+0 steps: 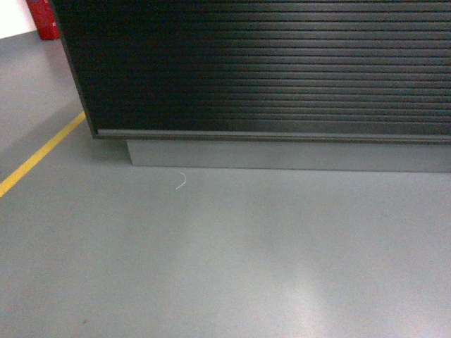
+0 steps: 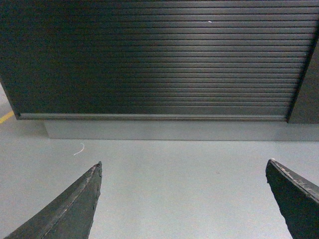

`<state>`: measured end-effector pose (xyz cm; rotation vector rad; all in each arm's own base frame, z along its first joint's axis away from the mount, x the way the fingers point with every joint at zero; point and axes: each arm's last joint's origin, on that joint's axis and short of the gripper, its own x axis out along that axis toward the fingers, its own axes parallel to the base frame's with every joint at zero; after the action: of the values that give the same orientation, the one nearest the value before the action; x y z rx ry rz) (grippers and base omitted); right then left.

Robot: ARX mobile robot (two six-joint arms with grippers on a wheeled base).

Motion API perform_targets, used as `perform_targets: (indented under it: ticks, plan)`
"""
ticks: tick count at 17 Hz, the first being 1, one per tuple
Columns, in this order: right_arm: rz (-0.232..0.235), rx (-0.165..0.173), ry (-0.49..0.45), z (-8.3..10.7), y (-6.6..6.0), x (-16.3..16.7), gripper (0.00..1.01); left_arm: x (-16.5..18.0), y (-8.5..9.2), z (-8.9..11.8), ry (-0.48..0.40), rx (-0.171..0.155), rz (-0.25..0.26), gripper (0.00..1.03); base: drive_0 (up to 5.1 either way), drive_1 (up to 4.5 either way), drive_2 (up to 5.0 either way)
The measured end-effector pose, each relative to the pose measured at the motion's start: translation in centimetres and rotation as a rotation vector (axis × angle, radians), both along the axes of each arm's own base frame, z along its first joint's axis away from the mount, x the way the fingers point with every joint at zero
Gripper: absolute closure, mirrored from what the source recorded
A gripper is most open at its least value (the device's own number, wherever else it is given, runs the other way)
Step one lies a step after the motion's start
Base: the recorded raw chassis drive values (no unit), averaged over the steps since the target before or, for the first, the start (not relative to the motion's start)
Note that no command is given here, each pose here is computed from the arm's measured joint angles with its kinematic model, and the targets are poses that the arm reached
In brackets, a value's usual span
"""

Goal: Place dark red mango on scale at checkout

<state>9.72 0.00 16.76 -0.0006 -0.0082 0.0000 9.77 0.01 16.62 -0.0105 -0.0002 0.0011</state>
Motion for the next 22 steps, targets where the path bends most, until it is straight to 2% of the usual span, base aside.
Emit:
perform_targets:
  ticks: [22]
  plan:
    - [-0.001,0.000,0.005,-0.05,0.00,0.00,0.03,0.00,0.00,-0.06,0.006,0.000,0.000,0.05,-0.1,4.28,-4.4]
